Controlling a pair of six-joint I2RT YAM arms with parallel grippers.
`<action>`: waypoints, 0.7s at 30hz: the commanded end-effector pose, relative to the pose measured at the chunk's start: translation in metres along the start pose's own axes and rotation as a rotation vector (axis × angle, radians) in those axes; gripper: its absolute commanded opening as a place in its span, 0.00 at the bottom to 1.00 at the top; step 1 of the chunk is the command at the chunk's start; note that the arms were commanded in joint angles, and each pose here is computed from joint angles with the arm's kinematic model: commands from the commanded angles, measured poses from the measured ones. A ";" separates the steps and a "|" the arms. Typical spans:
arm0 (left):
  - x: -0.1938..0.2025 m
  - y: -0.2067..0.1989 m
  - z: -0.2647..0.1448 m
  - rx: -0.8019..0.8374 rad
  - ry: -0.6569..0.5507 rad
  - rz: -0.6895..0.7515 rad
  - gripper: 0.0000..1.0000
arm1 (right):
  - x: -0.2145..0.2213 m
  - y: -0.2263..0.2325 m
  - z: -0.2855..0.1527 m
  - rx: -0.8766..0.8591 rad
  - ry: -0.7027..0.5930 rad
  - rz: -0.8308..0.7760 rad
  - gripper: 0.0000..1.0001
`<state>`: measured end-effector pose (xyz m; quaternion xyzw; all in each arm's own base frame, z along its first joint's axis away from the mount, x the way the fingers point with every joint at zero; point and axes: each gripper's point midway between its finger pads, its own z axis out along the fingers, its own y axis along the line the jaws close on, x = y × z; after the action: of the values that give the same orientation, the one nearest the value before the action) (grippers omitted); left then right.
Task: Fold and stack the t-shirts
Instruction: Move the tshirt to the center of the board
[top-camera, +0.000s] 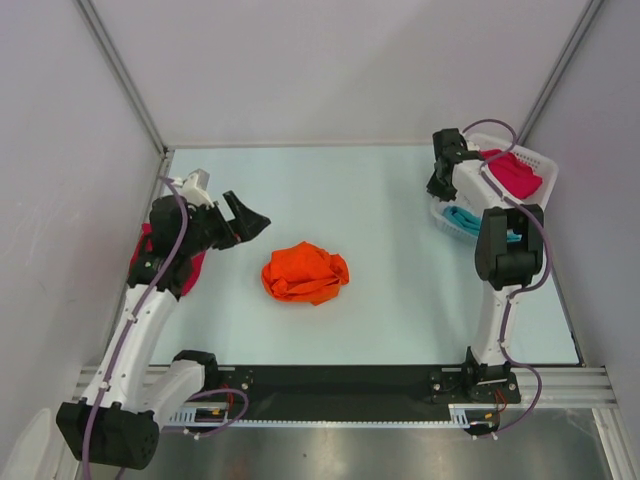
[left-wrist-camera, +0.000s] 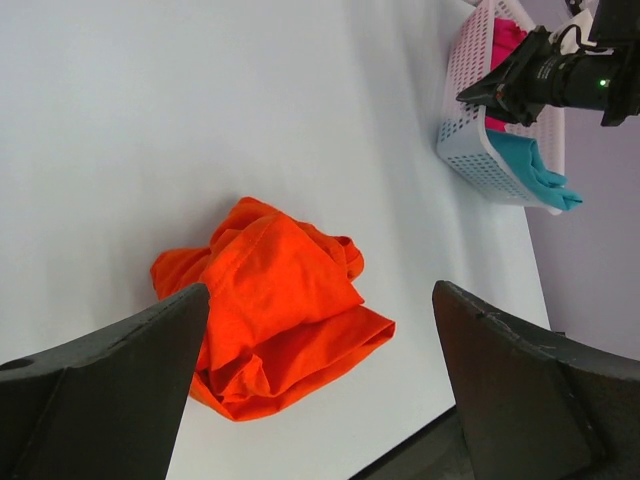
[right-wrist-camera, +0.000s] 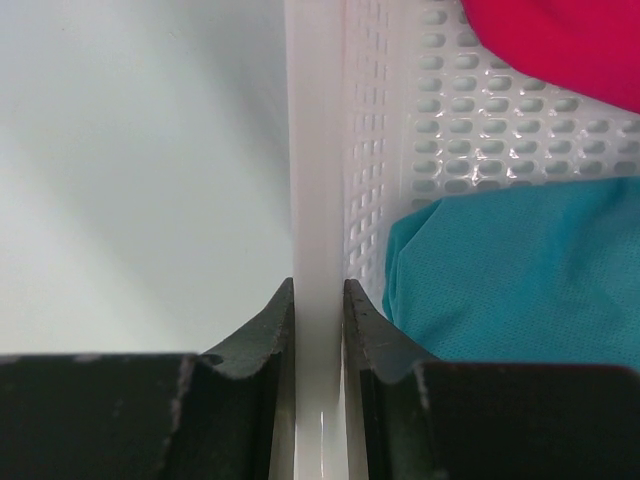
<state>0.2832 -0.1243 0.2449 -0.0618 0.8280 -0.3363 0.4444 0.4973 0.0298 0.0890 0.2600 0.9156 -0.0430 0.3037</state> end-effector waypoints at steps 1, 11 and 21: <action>-0.040 -0.026 -0.014 0.032 -0.081 0.046 0.99 | 0.001 -0.011 0.002 -0.074 0.114 0.162 0.00; -0.040 0.002 -0.047 -0.160 -0.147 0.144 1.00 | -0.010 -0.011 0.015 -0.019 0.074 0.143 0.00; -0.028 -0.009 -0.049 -0.078 -0.144 0.117 1.00 | -0.011 -0.042 0.028 0.105 0.051 0.119 0.00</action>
<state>0.2620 -0.0934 0.2798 -0.0618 0.8220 -0.2595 0.5031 0.5006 0.0152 0.0900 0.2802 0.9152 -0.0365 0.2875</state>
